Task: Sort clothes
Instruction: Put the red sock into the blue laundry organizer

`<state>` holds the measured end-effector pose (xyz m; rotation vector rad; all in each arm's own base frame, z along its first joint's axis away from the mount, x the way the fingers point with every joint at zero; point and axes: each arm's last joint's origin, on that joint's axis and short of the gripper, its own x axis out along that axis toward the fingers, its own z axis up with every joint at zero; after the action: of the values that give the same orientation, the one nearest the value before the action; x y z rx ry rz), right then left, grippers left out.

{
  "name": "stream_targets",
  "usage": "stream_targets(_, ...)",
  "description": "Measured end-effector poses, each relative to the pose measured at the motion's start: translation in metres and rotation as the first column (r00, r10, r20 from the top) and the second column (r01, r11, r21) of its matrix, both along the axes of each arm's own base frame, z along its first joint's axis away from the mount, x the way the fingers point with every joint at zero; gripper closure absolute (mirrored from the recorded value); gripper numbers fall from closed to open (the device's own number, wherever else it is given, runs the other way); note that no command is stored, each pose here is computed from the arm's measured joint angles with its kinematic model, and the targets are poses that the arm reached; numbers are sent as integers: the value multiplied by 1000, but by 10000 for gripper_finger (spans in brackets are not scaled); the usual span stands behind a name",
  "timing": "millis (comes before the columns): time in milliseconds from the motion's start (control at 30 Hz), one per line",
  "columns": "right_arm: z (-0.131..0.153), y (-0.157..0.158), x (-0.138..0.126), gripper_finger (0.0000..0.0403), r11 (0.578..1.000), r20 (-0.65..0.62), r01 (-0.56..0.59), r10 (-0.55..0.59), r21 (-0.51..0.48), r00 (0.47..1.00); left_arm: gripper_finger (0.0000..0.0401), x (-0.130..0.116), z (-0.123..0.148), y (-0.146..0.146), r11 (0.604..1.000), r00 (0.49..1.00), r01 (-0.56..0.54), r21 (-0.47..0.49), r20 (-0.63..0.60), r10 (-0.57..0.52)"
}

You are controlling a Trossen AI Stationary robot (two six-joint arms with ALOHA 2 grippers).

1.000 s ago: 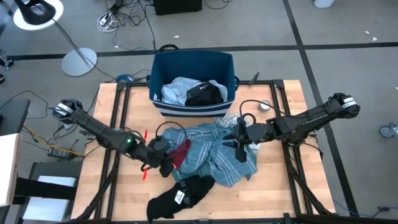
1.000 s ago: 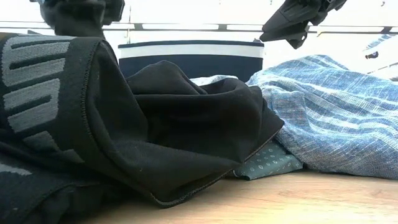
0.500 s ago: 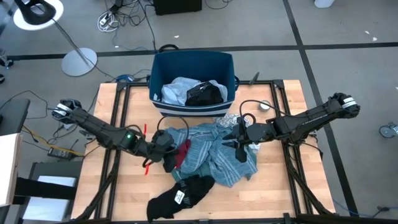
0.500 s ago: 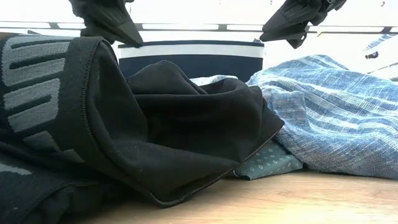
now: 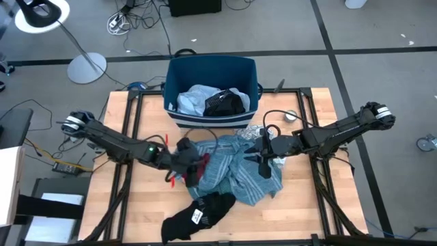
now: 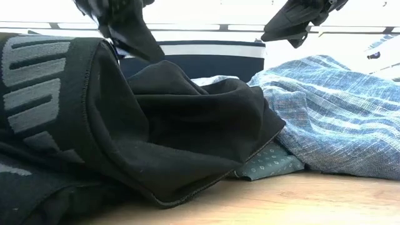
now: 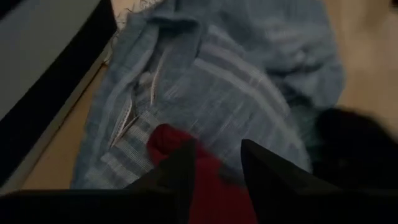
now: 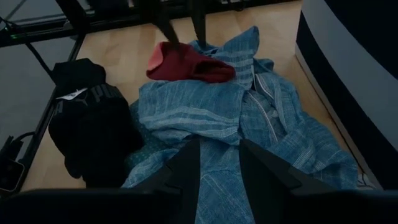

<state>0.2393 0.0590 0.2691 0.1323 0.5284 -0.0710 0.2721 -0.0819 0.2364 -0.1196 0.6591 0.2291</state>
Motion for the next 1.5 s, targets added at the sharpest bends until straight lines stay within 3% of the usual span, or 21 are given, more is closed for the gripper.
stream_targets(200, 0, 0, 0, 290, 1000, 1, 1, -1, -2, 1000, 264, 17, -20, -5, 992, 996, 82, 95, -30, -80)
stream_targets(333, 0, 0, 0, 290, 1000, 0, 4, -4, 2, 1000, 264, 12, -31, 2, 989, 991, 9, 146, -132, 10)
stream_targets(533, 0, 0, 0, 290, 1000, -1, 6, -6, 0, 1000, 271, 8, -23, 5, 983, 974, -56, 173, -206, 91)
stream_targets(633, 0, 0, 0, 290, 1000, 0, 4, -4, -3, 1000, 300, 8, -17, 5, 982, 967, -72, 172, -227, 111)
stream_targets(767, 0, 0, 0, 290, 1000, 0, 4, -4, -3, 1000, 382, 7, -11, 4, 989, 958, -90, 121, -259, 119)
stream_targets(900, 0, 0, 0, 293, 1000, 0, 4, -4, -4, 1000, 395, 9, -4, 3, 990, 958, -85, 111, -262, 112)
stream_targets(1033, 0, 0, 0, 293, 1000, 0, 4, -4, -4, 1000, 398, 13, 23, 3, 987, 960, -80, 140, -256, 114)
stream_targets(1233, 0, 0, 0, 295, 1000, 0, 3, -3, -4, 1000, 399, 18, 100, 5, 959, 979, -57, 279, -173, 109)
stream_targets(1367, 0, 0, 0, 296, 1000, 0, 4, -4, -5, 1000, 400, 17, 156, 18, 906, 988, -111, 407, -52, 145)
stream_targets(1500, 0, -1, 0, 297, 1000, 1, 13, -13, -13, 1000, 400, 15, 203, 50, 843, 978, -200, 499, 44, 205)
